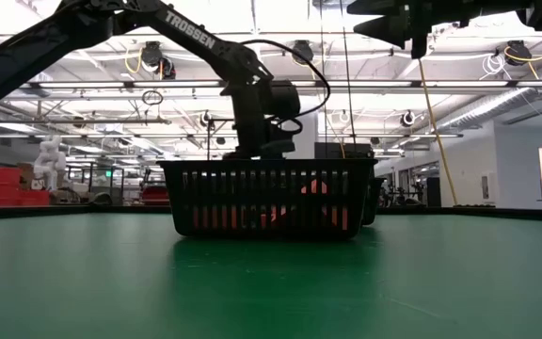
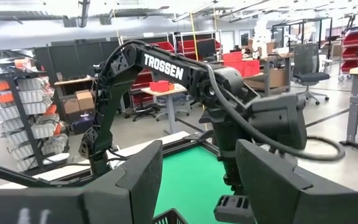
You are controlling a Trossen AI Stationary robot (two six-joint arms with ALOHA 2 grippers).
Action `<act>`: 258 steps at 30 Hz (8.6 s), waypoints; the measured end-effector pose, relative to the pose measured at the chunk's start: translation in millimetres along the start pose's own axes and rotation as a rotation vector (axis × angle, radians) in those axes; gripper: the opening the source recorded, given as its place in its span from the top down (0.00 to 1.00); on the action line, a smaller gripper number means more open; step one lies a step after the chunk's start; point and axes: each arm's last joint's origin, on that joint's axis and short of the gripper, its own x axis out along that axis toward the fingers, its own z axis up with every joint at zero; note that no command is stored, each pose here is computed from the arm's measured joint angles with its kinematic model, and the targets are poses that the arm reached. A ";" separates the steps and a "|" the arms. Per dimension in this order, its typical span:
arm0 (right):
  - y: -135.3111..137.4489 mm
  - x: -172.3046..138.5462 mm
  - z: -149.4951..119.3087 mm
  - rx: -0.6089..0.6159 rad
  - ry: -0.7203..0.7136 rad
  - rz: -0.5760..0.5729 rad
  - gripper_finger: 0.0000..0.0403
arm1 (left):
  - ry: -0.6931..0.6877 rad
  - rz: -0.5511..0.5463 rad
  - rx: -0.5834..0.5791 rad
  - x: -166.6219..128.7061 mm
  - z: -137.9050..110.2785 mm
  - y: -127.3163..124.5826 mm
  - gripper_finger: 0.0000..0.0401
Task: Sort & place blocks by color
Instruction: Put the red block into the top left black bin, then return to Home Position
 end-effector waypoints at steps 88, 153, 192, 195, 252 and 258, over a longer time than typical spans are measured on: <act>-0.2 0.0 -2.9 0.036 0.025 -0.001 0.51 | 0.125 0.051 0.055 15.4 -28.3 14.3 0.81; 5.2 -3.5 -3.3 0.043 0.029 0.024 0.51 | 0.094 -0.092 0.180 -96.9 -250.8 -31.2 0.53; 5.5 -3.6 -3.3 0.053 0.030 0.027 0.51 | 0.273 -0.054 0.419 -53.3 -315.4 -82.5 0.20; 5.4 -3.7 -3.2 0.050 0.029 0.027 0.51 | 0.304 -0.034 0.391 -44.2 -315.3 -84.7 0.20; 5.3 -3.7 -4.6 0.014 0.041 0.026 0.51 | -0.180 -0.160 0.324 -60.7 -154.6 -99.4 0.19; 4.0 -3.7 -5.4 0.000 0.045 -0.012 0.51 | -0.301 -0.178 0.307 -96.0 -153.3 -86.2 0.02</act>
